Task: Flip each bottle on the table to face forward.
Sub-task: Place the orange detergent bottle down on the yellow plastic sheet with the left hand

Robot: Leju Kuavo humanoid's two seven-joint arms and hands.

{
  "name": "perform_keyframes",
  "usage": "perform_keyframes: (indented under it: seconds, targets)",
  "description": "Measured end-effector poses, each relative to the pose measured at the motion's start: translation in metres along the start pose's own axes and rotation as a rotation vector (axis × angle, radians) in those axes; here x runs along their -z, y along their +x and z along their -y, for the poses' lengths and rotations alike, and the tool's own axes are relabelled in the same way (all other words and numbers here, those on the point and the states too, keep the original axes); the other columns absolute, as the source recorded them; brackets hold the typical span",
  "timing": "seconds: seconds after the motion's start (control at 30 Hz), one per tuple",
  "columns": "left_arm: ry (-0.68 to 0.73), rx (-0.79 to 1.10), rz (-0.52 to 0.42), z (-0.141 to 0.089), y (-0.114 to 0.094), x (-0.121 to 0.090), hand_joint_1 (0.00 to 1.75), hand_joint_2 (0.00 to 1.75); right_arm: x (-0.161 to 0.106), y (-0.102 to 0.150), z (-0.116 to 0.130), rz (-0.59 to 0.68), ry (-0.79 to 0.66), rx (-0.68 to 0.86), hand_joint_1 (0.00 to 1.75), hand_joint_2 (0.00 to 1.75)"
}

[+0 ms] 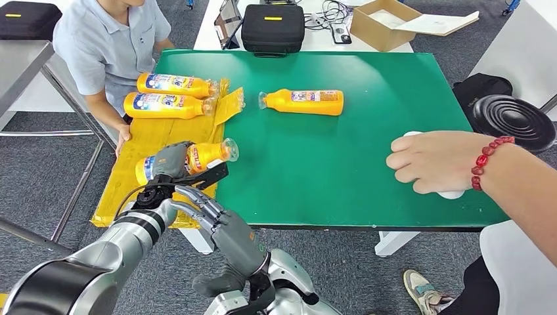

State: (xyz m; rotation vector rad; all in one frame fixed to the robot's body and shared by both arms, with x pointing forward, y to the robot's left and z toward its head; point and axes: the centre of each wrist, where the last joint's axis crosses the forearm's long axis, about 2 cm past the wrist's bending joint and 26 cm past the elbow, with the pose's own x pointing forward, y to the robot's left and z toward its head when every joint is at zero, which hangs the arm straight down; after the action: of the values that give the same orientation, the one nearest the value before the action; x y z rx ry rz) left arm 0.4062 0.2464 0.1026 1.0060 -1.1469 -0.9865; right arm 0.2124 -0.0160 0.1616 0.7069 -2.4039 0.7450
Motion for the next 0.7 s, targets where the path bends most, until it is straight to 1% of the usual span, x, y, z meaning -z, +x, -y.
perform_keyframes:
  seconds: [0.03, 0.1, 0.13, 0.2, 0.4, 0.53, 0.7]
  targets:
    - [-0.018, 0.008, 0.005, 0.0, 0.001, 0.0, 1.2, 1.75, 0.0, 0.0, 0.0, 0.0, -0.001, 0.002, 0.0, 0.0]
    - [-0.052, 0.02, 0.015, -0.001, 0.003, 0.001, 0.49, 1.75, 0.0, 0.0, 0.0, -0.001, -0.003, 0.005, 0.0, 0.0]
    - [-0.066, 0.025, 0.021, -0.001, 0.004, 0.001, 0.35, 1.75, 0.0, 0.0, 0.0, -0.002, -0.003, 0.006, 0.0, 0.0]
    - [-0.095, 0.033, 0.034, 0.0, 0.006, 0.001, 0.19, 1.75, 0.0, 0.0, 0.0, -0.004, -0.003, 0.007, 0.0, 0.0]
    - [-0.171, 0.075, 0.077, 0.012, 0.015, -0.007, 0.0, 1.75, -0.003, -0.002, -0.001, -0.015, 0.002, 0.007, 0.0, 0.0]
    - [-0.191, 0.081, 0.091, 0.014, 0.018, -0.008, 0.0, 1.75, -0.004, -0.004, -0.002, -0.024, 0.005, 0.005, 0.0, 0.0]
    - [-0.239, 0.032, 0.121, 0.015, 0.022, -0.009, 0.0, 1.75, -0.007, -0.006, -0.002, -0.035, 0.01, 0.002, 0.0, 0.0]
